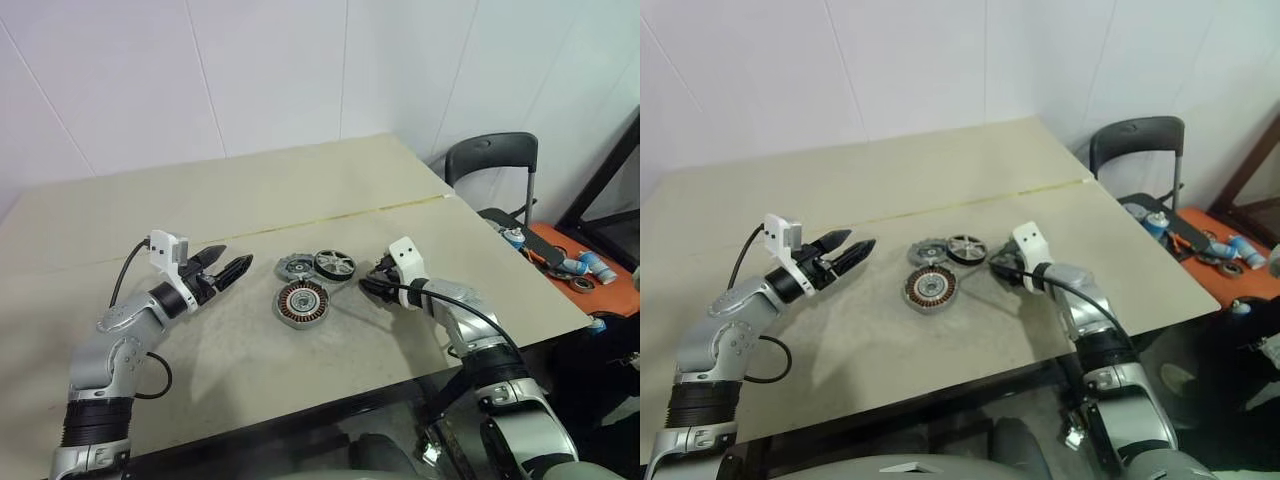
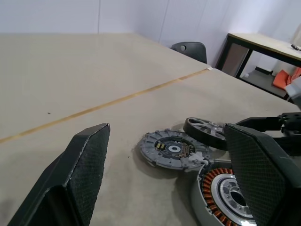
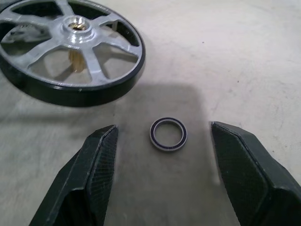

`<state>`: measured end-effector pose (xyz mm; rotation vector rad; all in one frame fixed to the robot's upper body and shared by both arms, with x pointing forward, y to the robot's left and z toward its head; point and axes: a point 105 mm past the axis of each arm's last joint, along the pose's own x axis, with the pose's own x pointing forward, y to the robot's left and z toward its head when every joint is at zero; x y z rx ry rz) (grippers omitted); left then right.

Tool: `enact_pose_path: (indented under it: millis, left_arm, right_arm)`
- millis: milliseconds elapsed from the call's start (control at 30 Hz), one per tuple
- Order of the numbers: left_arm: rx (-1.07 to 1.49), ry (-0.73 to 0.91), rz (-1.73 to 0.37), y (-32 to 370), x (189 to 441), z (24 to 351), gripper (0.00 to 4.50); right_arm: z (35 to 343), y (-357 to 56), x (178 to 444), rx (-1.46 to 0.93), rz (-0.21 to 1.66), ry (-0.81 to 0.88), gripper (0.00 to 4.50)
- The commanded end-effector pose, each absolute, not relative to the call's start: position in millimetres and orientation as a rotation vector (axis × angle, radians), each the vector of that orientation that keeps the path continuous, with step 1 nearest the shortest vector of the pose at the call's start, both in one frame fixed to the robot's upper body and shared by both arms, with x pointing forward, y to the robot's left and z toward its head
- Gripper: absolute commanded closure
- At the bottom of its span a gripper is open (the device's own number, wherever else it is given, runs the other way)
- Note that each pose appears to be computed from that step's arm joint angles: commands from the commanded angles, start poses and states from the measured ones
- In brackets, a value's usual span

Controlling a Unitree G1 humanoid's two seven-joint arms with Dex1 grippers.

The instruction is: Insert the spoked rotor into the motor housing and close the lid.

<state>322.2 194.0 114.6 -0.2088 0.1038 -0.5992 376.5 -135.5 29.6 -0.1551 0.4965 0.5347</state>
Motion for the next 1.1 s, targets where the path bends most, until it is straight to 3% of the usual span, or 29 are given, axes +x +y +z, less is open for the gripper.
enact_pose_path:
  millis: [33,200,367,567,733,1100]
  left_arm:
    - [-0.186,0.055,-0.61,192,322,129,0.4]
    - [-0.185,0.061,-0.607,191,320,126,0.4]
    - [-0.185,0.057,-0.602,191,322,127,0.4]
    - [-0.182,0.054,-0.596,196,327,129,0.4]
    - [-0.182,0.052,-0.596,198,329,128,0.4]
    - [-0.178,0.049,-0.6,196,328,128,0.4]
  right_arm:
    - [16,-149,380,-0.141,0.454,0.564,1.2]
    - [16,-152,379,-0.15,0.461,0.566,1.2]
    - [14,-154,377,-0.183,0.476,0.577,2.39]
    - [19,-152,381,-0.184,0.48,0.569,2.39]
    - [19,-151,374,-0.205,0.539,0.58,3.52]
    - [21,-162,370,-0.17,0.55,0.604,3.79]
